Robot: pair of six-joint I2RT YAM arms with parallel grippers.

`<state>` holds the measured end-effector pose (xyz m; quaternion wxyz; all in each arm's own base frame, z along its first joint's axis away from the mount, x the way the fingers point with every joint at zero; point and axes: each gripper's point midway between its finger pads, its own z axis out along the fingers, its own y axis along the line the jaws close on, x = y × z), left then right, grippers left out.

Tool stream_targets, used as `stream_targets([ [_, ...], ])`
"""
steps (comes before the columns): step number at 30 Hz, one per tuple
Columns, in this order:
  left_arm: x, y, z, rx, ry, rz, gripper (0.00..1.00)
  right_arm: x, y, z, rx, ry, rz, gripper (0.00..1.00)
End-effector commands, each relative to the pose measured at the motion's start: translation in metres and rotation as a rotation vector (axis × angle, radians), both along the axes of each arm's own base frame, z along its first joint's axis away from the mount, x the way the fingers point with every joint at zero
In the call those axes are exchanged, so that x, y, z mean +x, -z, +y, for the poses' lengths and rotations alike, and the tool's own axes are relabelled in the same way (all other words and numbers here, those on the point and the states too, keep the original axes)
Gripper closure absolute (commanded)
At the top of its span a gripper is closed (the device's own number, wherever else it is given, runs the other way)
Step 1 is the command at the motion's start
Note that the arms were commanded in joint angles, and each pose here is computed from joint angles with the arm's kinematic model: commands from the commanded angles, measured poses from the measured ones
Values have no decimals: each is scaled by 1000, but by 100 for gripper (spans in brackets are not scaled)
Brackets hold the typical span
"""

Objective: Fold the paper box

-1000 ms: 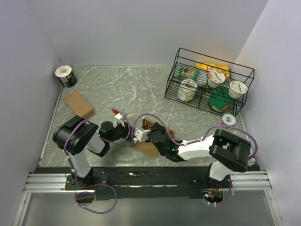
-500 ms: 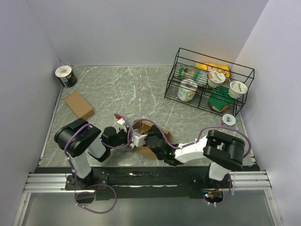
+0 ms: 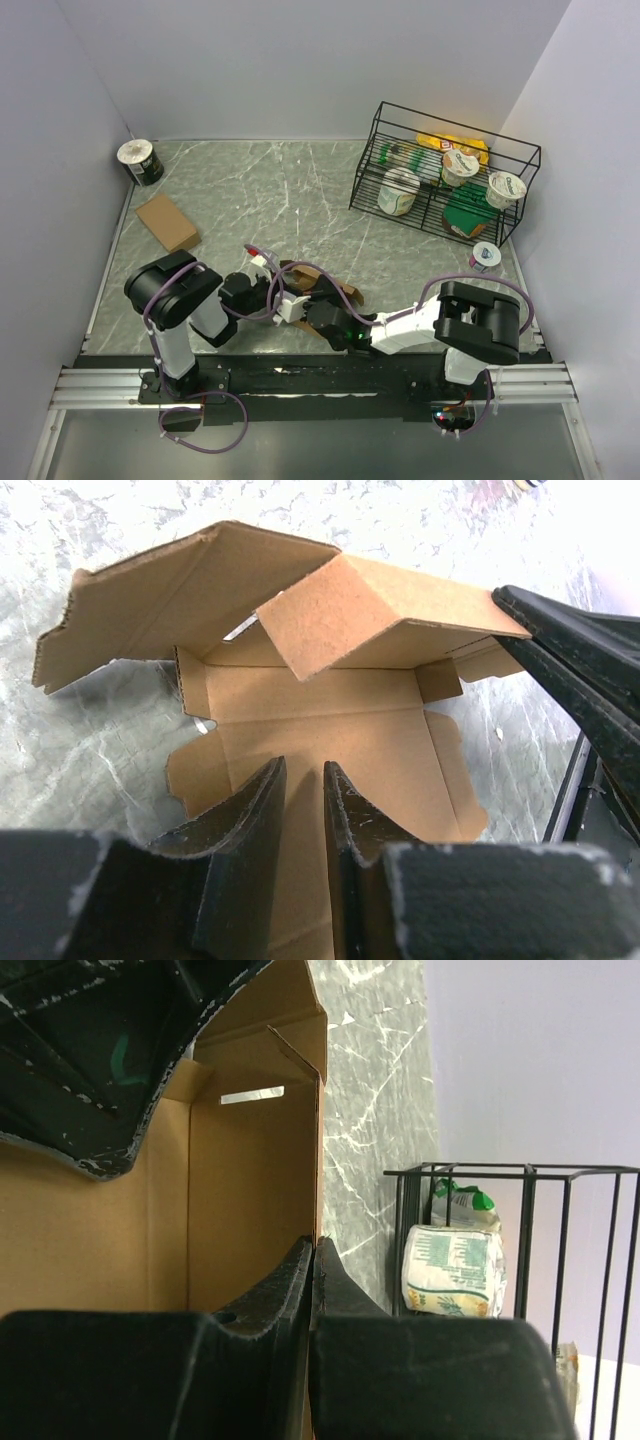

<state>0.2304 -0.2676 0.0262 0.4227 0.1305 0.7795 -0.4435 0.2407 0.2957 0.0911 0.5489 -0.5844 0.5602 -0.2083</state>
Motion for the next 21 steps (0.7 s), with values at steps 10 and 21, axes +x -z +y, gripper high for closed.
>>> stream_targets([
  [10, 4, -62, 2, -54, -10, -171, 56, -10, 26, -3, 0, 0, 84, 100],
  [21, 3, -49, 50, 13, -112, -138, 51, -8, 24, -2, 8, 4, 86, 100],
])
